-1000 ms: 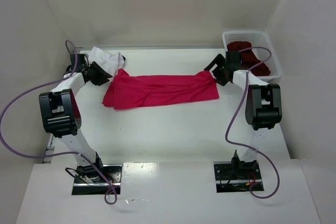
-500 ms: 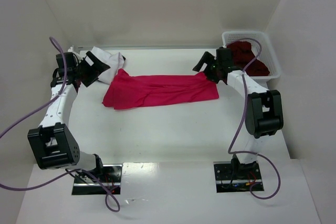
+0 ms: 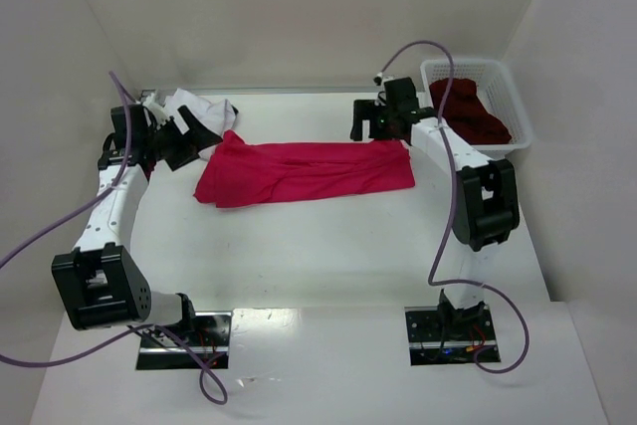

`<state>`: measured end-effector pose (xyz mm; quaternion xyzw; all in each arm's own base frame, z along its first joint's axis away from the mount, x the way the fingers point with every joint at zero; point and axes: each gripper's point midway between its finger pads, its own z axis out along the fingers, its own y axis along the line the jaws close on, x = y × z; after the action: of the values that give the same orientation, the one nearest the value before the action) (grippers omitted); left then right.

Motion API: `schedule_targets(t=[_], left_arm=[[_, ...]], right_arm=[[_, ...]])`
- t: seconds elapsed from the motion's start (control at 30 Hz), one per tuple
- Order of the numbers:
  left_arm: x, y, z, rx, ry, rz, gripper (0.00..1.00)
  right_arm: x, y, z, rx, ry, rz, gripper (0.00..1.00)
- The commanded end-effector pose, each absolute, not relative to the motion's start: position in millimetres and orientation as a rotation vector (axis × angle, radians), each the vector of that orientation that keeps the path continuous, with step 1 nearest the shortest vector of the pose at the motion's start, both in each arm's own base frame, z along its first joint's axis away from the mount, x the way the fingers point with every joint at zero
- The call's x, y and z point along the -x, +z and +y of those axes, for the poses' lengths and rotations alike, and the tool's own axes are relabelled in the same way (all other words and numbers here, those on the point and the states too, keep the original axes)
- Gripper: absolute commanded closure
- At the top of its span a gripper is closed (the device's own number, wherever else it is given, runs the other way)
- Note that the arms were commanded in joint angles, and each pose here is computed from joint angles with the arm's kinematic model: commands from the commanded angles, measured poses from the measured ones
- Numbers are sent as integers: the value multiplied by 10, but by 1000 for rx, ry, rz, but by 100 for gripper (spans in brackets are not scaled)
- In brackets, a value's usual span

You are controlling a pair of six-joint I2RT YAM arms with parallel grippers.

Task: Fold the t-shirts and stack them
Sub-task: Fold the other side of the tshirt into a rectangle, then rotate the tshirt 90 degrees

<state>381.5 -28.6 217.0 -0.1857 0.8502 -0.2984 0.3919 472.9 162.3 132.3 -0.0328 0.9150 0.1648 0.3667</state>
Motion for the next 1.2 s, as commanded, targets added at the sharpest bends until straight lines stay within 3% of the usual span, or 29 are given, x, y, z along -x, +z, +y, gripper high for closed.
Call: schedule_targets(t=[0.0, 0.2, 0.6, 1.17], left_arm=[[-3710, 2254, -381, 361, -780, 2167, 1], [-3682, 2229, -414, 355, -804, 2175, 1], [-3728, 2184, -412, 334, -810, 2200, 1], [-3863, 2313, -410, 311, -827, 2184, 1]], right_arm=[[-4647, 1285, 1846, 504, 238, 2334, 0], [-4534, 1076, 2013, 859, -37, 2288, 0], [-4644, 668, 1827, 975, -218, 2289, 0], [-4375, 10, 2213, 1230, -120, 2354, 0]])
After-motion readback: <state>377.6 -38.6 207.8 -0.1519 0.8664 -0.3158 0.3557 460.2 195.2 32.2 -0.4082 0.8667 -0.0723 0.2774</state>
